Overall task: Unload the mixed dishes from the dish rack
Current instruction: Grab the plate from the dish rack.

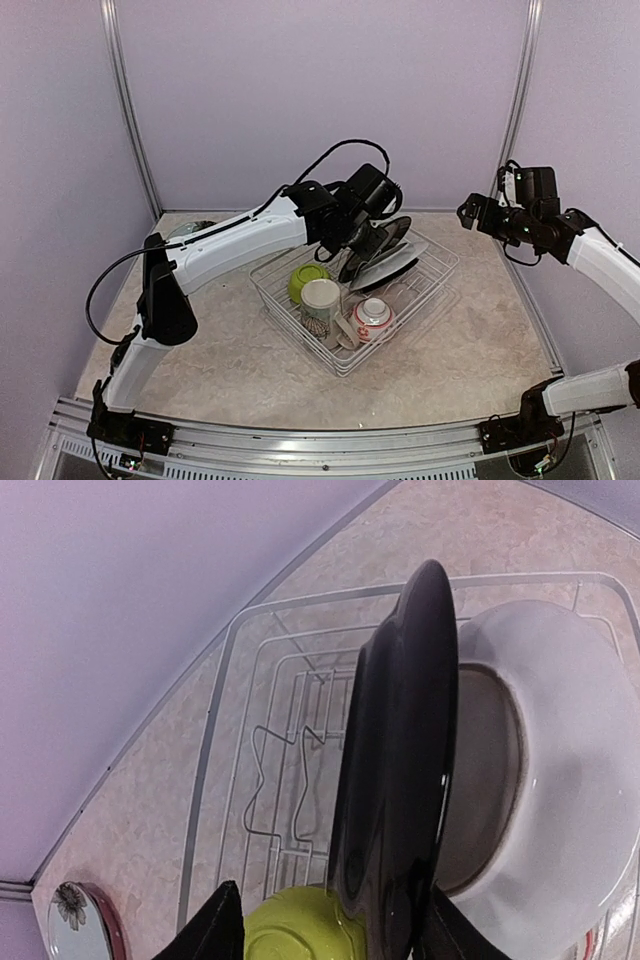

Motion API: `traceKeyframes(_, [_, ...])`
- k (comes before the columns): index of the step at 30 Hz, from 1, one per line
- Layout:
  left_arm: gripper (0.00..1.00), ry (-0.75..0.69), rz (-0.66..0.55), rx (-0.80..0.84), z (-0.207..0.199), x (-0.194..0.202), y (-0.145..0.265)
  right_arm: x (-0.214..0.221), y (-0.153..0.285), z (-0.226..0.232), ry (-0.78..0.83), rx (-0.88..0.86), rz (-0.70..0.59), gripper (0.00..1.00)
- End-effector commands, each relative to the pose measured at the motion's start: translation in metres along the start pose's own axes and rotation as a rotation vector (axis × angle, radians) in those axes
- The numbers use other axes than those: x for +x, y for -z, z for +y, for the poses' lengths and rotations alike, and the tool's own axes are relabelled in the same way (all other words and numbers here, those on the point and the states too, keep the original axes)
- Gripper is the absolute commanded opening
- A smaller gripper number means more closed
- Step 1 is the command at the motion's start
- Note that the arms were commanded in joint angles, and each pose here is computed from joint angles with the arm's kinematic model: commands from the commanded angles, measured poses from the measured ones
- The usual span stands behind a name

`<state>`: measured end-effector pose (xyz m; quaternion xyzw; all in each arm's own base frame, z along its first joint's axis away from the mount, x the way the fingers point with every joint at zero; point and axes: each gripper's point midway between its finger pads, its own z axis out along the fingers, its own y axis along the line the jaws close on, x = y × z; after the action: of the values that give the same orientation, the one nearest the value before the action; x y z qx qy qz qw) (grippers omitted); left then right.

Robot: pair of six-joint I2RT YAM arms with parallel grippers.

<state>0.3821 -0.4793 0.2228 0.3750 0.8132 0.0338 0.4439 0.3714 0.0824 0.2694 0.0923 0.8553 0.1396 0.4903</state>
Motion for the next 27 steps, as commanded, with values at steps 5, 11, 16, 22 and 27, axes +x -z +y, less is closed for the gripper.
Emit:
traceKeyframes(5, [0.63, 0.088, 0.079, 0.019, 0.015, 0.021, -0.019, 0.009, -0.009, 0.001, -0.012, -0.014, 0.022, 1.0])
traceKeyframes(11, [0.64, 0.14, 0.065, 0.111, 0.01, 0.019, -0.015, 0.013, -0.013, 0.001, -0.015, -0.017, 0.038, 1.0])
traceKeyframes(16, [0.54, 0.057, 0.064, 0.058, 0.01, 0.031, -0.032, 0.017, -0.016, 0.001, -0.019, -0.025, 0.048, 1.0])
traceKeyframes(22, [0.23, 0.054, -0.01, 0.022, 0.016, 0.017, -0.022, 0.019, -0.016, 0.001, -0.023, -0.026, 0.05, 1.0])
traceKeyframes(27, [0.01, -0.01, -0.083, 0.001, 0.004, -0.004, -0.003, 0.021, -0.018, 0.002, -0.028, -0.033, 0.058, 1.0])
